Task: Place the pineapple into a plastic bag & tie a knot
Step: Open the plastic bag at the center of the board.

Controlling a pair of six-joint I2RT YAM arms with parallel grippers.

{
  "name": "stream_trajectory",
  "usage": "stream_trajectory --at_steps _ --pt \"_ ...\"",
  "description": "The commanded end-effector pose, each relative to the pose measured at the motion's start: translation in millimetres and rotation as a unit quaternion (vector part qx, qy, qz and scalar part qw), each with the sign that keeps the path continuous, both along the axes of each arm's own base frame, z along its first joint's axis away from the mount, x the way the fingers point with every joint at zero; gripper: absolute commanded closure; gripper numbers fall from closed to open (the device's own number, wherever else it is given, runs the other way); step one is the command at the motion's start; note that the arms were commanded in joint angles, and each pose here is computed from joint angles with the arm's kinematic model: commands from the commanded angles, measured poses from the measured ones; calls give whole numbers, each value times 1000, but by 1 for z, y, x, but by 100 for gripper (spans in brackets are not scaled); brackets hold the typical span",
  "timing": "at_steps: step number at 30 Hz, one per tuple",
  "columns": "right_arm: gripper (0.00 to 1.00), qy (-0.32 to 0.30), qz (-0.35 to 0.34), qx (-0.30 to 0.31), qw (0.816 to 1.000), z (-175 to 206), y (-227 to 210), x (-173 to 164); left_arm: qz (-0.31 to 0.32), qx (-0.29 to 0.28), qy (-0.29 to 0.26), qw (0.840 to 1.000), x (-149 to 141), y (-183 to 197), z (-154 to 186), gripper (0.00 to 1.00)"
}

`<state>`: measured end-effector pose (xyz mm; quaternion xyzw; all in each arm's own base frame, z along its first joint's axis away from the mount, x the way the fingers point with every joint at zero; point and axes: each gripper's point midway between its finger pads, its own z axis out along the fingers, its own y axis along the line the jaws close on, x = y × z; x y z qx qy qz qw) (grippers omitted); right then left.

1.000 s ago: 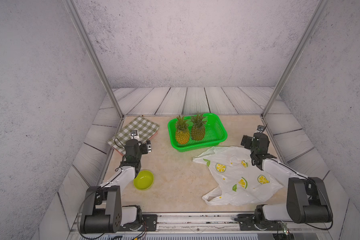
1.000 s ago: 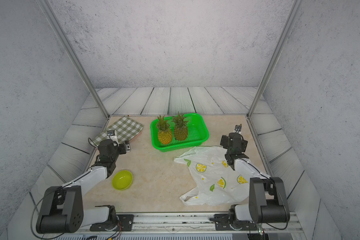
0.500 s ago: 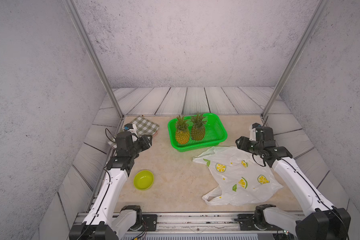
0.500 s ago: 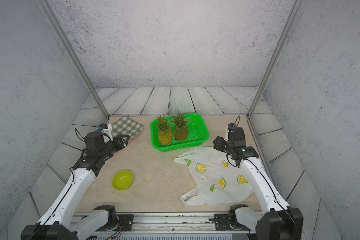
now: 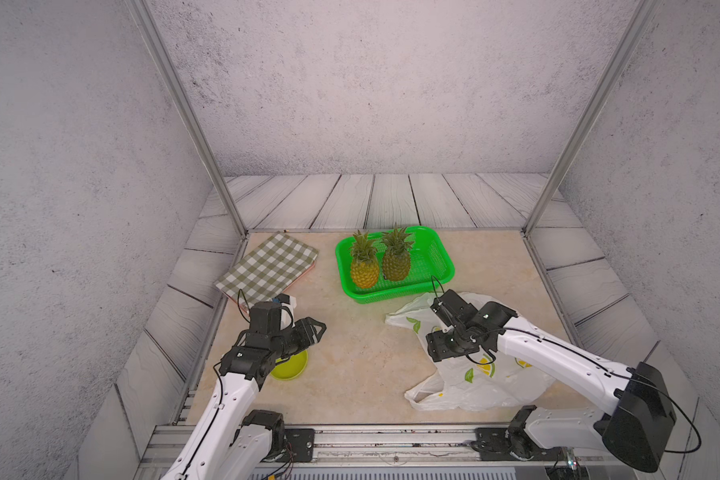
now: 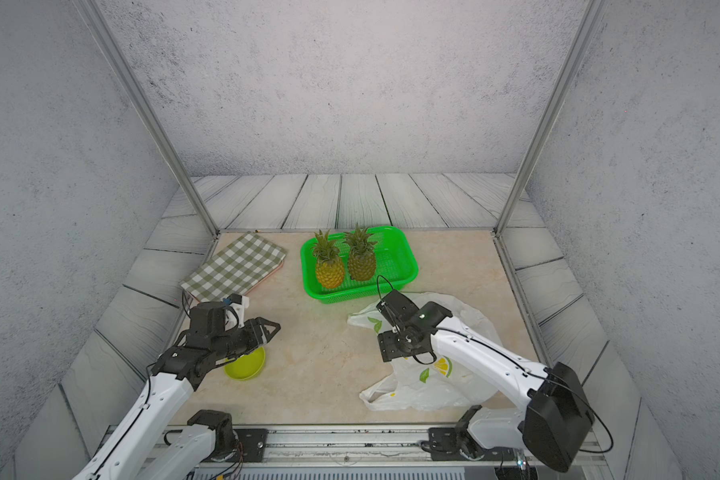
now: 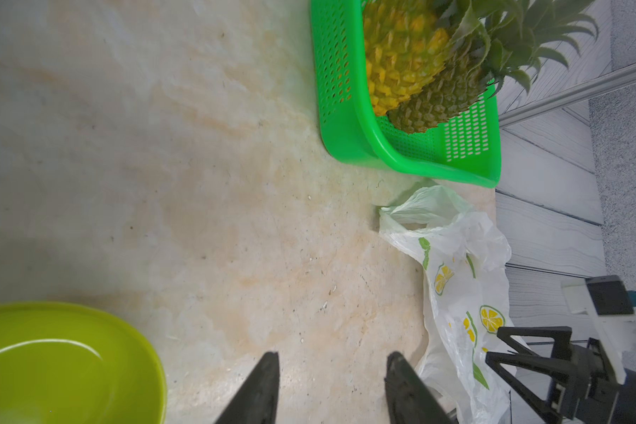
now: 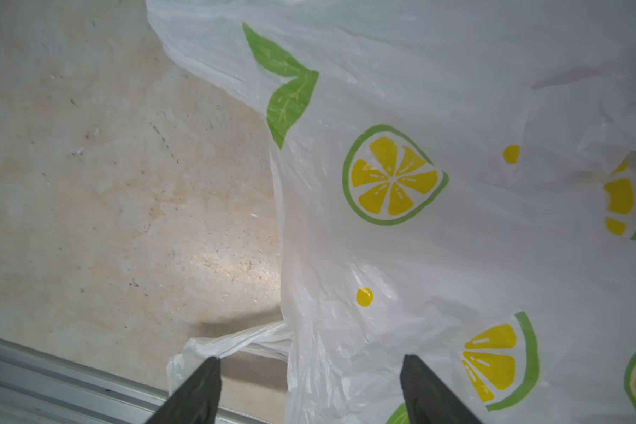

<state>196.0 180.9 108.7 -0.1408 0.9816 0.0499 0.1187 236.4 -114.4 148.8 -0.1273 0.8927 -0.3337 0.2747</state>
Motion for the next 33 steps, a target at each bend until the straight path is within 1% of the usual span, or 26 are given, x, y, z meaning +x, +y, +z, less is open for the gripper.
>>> stream_trajectory --at_steps 1,10,14,18,22,26,31,33 --pt "21 -5 -3 -64 998 -14 -9 -1 8 -9 -1 1000 1 -2 -4 50" --pt "25 -28 16 -148 988 -39 1 14 9 -15 0 1000 0 -3 -9 50" --pt "26 -50 17 -164 985 -43 6 23 9 -19 -2 1000 0 -4 -8 50" --pt "30 -66 12 -180 981 -50 4 32 8 -19 -2 1000 1 -4 -9 51" --pt "38 -67 11 -189 980 -59 3 34 7 -21 -4 1000 1 -4 -7 51" --pt "53 -72 8 -188 979 -63 3 35 8 -20 -4 1000 1 -4 -6 51" --pt "83 -71 -5 -178 981 -59 -1 37 6 -18 -2 1000 0 -4 -4 52" --pt "91 -74 -16 -166 983 -49 -5 37 4 -12 -7 1000 2 -3 0 52"
